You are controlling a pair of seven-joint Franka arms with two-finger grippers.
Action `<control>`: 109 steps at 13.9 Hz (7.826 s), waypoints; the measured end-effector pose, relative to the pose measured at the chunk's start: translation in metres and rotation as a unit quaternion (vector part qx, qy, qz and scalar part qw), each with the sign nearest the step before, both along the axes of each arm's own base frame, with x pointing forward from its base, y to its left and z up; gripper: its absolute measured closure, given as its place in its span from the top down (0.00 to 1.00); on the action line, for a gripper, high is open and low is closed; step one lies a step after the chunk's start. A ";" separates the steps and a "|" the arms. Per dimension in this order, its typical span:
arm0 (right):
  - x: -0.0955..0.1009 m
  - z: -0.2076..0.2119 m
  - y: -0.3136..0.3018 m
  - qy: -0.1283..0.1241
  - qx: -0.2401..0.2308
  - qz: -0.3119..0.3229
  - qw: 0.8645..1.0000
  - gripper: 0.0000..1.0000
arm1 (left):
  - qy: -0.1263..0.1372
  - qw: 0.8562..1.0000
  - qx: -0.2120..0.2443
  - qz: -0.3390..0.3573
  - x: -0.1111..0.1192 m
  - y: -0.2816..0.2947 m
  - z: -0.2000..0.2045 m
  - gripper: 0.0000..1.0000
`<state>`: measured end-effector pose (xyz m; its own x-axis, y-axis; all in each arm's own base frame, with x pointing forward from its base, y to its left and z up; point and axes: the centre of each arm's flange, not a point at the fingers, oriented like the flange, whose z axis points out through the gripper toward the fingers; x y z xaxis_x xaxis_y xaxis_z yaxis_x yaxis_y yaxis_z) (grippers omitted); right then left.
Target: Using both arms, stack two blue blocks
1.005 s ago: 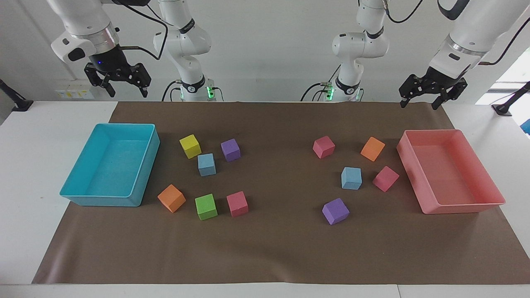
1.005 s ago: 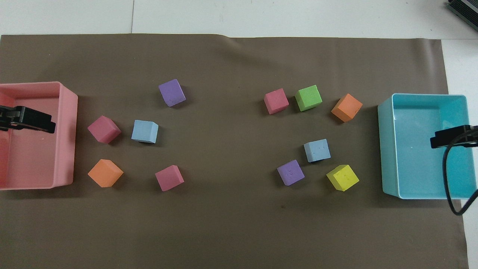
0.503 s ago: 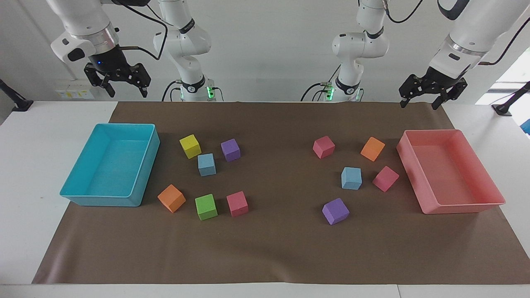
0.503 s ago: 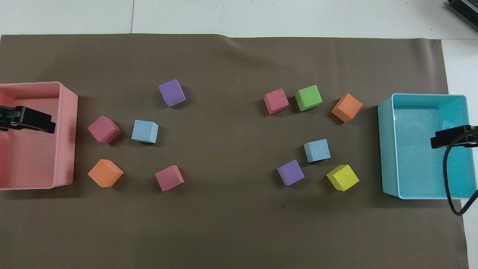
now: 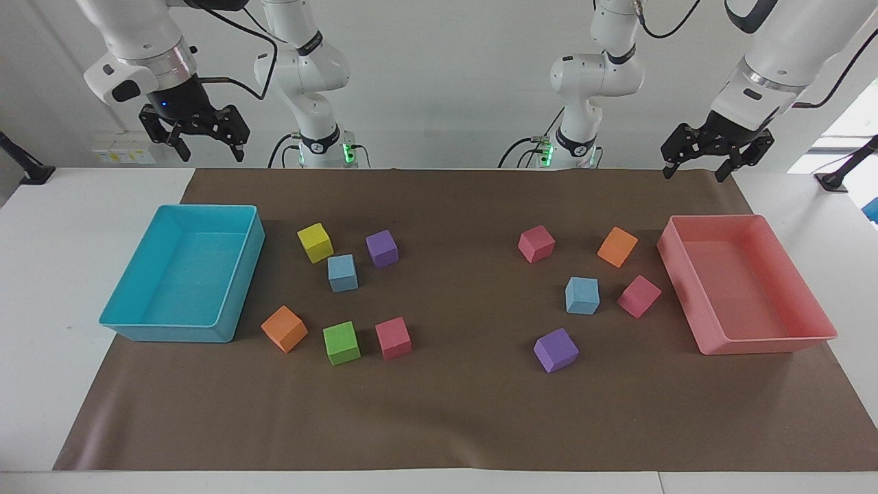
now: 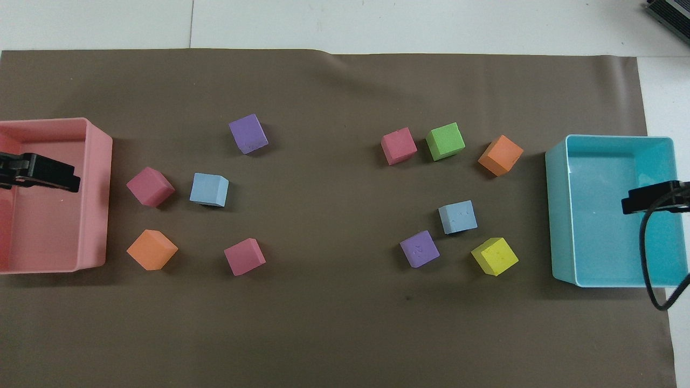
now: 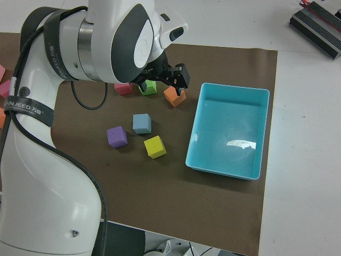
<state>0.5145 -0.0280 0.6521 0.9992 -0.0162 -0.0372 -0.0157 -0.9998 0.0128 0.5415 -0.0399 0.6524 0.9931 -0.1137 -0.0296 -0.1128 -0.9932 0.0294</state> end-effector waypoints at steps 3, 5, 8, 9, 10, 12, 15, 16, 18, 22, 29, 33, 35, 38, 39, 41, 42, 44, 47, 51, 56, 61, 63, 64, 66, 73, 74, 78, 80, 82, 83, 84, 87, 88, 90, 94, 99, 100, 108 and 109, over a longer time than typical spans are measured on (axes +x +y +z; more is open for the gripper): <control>0.000 -0.001 0.000 0.001 0.000 0.000 1.000 1.00 | 0.000 1.000 0.000 0.000 0.000 0.000 0.000 1.00; 0.000 -0.005 0.000 0.005 0.000 0.000 1.000 1.00 | 0.000 1.000 0.000 0.000 0.000 0.000 0.000 1.00; 0.007 -0.023 0.004 -0.005 0.000 0.005 1.000 1.00 | 0.000 1.000 0.000 0.000 0.000 0.000 0.000 1.00; 0.012 -0.034 0.009 -0.012 -0.001 0.010 1.000 1.00 | 0.000 1.000 0.000 0.000 0.000 0.000 0.000 1.00; 0.016 -0.046 0.018 -0.018 -0.001 0.019 1.000 1.00 | 0.000 1.000 0.000 0.000 0.000 0.000 0.000 1.00; 0.027 -0.071 0.044 -0.020 -0.002 0.043 0.999 1.00 | 0.000 1.000 0.000 0.000 0.000 0.000 0.000 1.00; 0.048 -0.113 0.077 -0.016 -0.005 0.070 0.997 1.00 | 0.000 1.000 0.000 0.000 0.000 0.000 0.000 1.00; 0.055 -0.129 0.090 -0.011 -0.007 0.077 0.997 1.00 | 0.000 1.000 0.000 0.000 0.000 0.000 0.000 1.00; 0.067 -0.161 0.120 -0.013 -0.010 0.080 0.997 1.00 | 0.000 1.000 0.000 0.000 0.000 0.000 0.000 1.00; 0.068 -0.227 0.145 -0.010 0.016 0.046 0.999 1.00 | 0.000 1.000 0.000 0.000 0.000 0.000 0.000 1.00; 0.045 -0.324 0.158 -0.008 0.016 0.051 0.999 1.00 | 0.000 1.000 0.000 0.000 0.000 0.000 0.000 1.00; 0.048 -0.345 0.158 -0.005 0.012 0.049 0.999 1.00 | 0.000 1.000 0.000 0.000 0.000 0.000 0.000 1.00; 0.047 -0.350 0.158 -0.001 0.011 0.049 0.999 1.00 | 0.000 1.000 0.000 0.000 0.000 0.000 0.000 1.00; 0.044 -0.357 0.158 0.004 0.010 0.051 0.999 1.00 | 0.000 1.000 0.000 0.000 0.000 0.000 0.000 1.00; 0.045 -0.356 0.159 0.000 0.011 0.051 0.999 1.00 | 0.000 1.000 0.000 0.000 0.000 0.000 0.000 1.00; 0.046 -0.356 0.159 -0.004 0.011 0.051 0.999 0.80 | 0.000 1.000 0.000 0.000 0.000 0.000 0.000 1.00; 0.046 -0.356 0.159 -0.005 0.011 0.051 0.999 0.66 | 0.000 1.000 0.000 0.000 0.000 0.000 0.000 1.00; 0.048 -0.355 0.158 -0.006 0.011 0.050 0.999 0.59 | 0.000 1.000 0.000 0.000 0.000 0.000 0.000 1.00; 0.049 -0.353 0.158 -0.008 0.011 0.050 0.999 0.59 | 0.000 1.000 0.000 0.000 0.000 0.000 0.000 1.00; 0.058 -0.332 0.158 -0.017 0.014 0.048 0.999 0.58 | 0.000 1.000 0.000 0.000 0.000 0.000 0.000 1.00; 0.052 -0.262 0.150 -0.009 0.021 0.044 0.999 0.58 | 0.000 1.000 0.000 0.000 0.000 0.000 0.000 1.00; 0.054 -0.215 0.150 -0.006 0.018 0.049 0.999 0.58 | 0.000 1.000 0.000 0.000 0.000 0.000 0.000 1.00; 0.061 -0.210 0.161 -0.013 0.018 0.054 0.998 0.58 | 0.000 1.000 0.000 0.000 0.000 0.000 0.000 1.00; 0.065 -0.208 0.173 -0.018 0.018 0.051 0.998 0.58 | 0.000 1.000 0.000 0.000 0.000 0.000 0.000 1.00; 0.070 -0.212 0.209 -0.020 0.016 0.044 0.999 0.58 | 0.000 1.000 0.000 0.000 0.000 0.000 0.000 1.00; 0.087 -0.257 0.333 -0.023 0.005 -0.016 1.000 0.58 | 0.000 1.000 0.000 0.000 0.000 0.000 0.000 1.00; 0.088 -0.267 0.352 -0.029 0.006 -0.023 0.999 0.58 | 0.000 1.000 0.000 0.000 0.000 0.000 0.000 1.00; 0.080 -0.309 0.409 -0.045 0.011 -0.046 0.998 0.58 | 0.000 1.000 0.000 0.000 0.000 0.000 0.000 1.00; 0.074 -0.323 0.425 -0.050 0.014 -0.057 0.997 0.58 | 0.000 1.000 0.000 0.000 0.000 0.000 0.000 1.00; 0.075 -0.331 0.429 -0.055 0.019 -0.067 0.996 0.58 | 0.000 1.000 0.000 0.000 0.000 0.000 0.000 1.00; 0.076 -0.333 0.429 -0.055 0.022 -0.072 0.996 0.58 | 0.000 1.000 0.000 0.000 0.000 0.000 0.000 1.00; 0.076 -0.332 0.429 -0.056 0.023 -0.073 0.995 0.58 | 0.000 1.000 0.000 0.000 0.000 0.000 0.000 1.00; 0.073 -0.333 0.437 -0.063 0.030 -0.066 0.995 0.58 | 0.000 1.000 0.000 0.000 0.000 0.000 0.000 1.00; 0.070 -0.334 0.442 -0.063 0.030 -0.055 0.996 0.58 | 0.000 1.000 0.000 0.000 0.000 0.000 0.000 1.00; 0.064 -0.338 0.449 -0.061 0.028 -0.018 0.998 0.58 | 0.000 1.000 0.000 0.000 0.000 0.000 0.000 1.00; 0.061 -0.346 0.449 -0.056 0.023 0.027 0.998 0.58 | 0.000 1.000 0.000 0.000 0.000 0.000 0.000 1.00; 0.059 -0.350 0.449 -0.050 0.024 0.026 0.998 0.58 | 0.000 1.000 0.000 0.000 0.000 0.000 0.000 1.00; 0.058 -0.351 0.449 -0.046 0.029 0.020 0.998 0.58 | 0.000 1.000 0.000 0.000 0.000 0.000 0.000 1.00; 0.059 -0.352 0.448 -0.042 0.034 0.012 0.998 0.58 | 0.000 1.000 0.000 0.000 0.000 0.000 0.000 1.00; 0.059 -0.352 0.448 -0.042 0.034 0.012 0.998 0.58 | 0.000 1.000 0.000 0.000 0.000 0.000 0.000 1.00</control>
<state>0.5736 0.4195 0.3004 0.9989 0.0065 0.0460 0.0091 -0.9984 -0.0555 0.5415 -0.0399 0.6524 0.9931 -0.1137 -0.0297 -0.1129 -0.9932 0.0294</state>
